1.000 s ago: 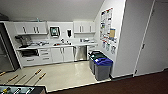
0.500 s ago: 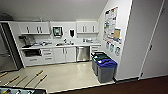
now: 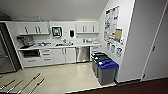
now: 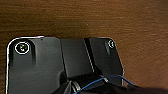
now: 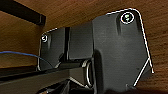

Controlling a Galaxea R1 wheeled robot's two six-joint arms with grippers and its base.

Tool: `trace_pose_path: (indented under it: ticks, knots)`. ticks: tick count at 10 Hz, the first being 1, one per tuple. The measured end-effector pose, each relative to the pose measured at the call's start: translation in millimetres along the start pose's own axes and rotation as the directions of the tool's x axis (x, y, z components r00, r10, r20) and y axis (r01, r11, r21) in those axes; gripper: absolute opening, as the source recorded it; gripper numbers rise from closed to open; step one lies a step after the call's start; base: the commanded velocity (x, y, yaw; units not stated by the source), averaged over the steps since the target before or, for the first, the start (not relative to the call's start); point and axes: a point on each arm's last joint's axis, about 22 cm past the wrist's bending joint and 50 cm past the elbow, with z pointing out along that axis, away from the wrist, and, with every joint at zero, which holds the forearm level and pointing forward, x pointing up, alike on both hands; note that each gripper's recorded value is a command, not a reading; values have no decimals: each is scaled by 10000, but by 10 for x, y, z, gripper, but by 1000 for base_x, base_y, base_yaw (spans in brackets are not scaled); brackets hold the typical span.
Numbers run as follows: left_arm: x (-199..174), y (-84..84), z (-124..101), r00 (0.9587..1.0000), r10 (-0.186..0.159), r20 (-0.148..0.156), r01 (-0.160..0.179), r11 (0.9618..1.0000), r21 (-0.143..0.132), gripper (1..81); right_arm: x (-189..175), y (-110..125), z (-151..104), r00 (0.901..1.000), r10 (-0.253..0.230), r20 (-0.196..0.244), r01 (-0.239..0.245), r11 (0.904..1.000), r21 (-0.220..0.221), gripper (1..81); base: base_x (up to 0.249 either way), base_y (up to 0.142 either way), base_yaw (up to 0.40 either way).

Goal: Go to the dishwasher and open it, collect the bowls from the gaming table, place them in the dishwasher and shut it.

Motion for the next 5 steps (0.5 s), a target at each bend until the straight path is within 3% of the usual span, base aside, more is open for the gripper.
trace_pose_path:
  ticks: [3,5]
  knots:
    - [-11,-6,-8,9999,-111,-75,111,9999,13,811,3,-8,5,9999,-106,90,106,9999,15,811,146,0,0]
    - [-90,-38,-40,9983,-502,-298,505,9987,80,811,93,-25,21,9982,-521,279,520,9986,55,811,146,0,0]
